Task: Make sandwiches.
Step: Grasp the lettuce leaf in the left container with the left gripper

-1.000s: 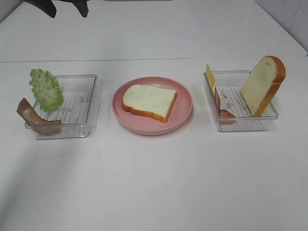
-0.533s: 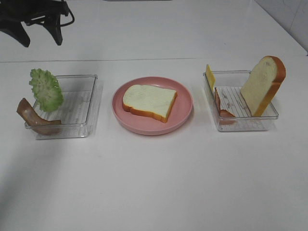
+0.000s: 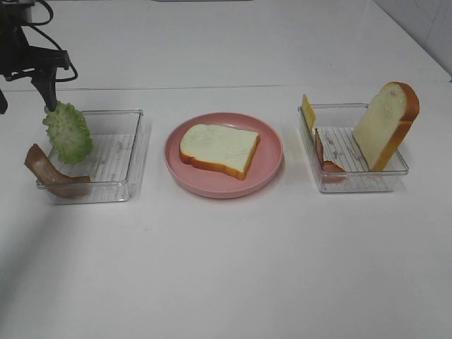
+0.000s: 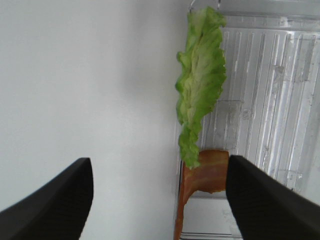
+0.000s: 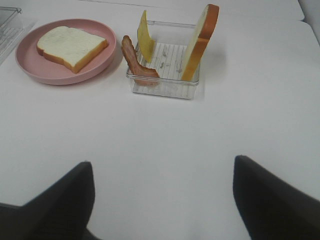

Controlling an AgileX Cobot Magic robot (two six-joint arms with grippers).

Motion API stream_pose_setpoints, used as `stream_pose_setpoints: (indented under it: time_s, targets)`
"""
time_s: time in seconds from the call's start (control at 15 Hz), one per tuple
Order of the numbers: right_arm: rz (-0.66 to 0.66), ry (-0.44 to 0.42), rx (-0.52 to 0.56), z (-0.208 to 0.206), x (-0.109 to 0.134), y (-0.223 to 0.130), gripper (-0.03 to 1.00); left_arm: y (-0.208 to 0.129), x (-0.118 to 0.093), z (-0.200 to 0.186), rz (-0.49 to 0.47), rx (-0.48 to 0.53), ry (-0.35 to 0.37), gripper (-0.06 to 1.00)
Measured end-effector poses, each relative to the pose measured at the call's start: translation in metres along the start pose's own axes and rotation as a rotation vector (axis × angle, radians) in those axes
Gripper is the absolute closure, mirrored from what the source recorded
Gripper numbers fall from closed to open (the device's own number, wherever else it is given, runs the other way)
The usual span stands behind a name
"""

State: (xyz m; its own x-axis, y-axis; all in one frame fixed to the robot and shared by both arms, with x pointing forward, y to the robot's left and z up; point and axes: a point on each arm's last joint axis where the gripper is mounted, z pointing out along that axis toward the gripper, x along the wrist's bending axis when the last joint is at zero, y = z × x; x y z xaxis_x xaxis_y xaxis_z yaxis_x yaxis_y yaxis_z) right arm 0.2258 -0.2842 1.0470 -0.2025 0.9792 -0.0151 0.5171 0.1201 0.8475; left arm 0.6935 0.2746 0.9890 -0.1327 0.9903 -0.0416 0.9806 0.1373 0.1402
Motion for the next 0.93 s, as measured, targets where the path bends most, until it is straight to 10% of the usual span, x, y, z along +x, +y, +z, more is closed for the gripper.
stream_pose_setpoints:
  time_s: [0.27, 0.93]
  targets:
    - [0.000, 0.000, 0.000, 0.000, 0.000, 0.000, 0.24, 0.002, -0.002, 0.031, 0.007, 0.053, -0.015, 0.26]
    - [0.000, 0.000, 0.000, 0.000, 0.000, 0.000, 0.24, 0.009, -0.003, 0.038, 0.009, -0.017, -0.027, 0.94]
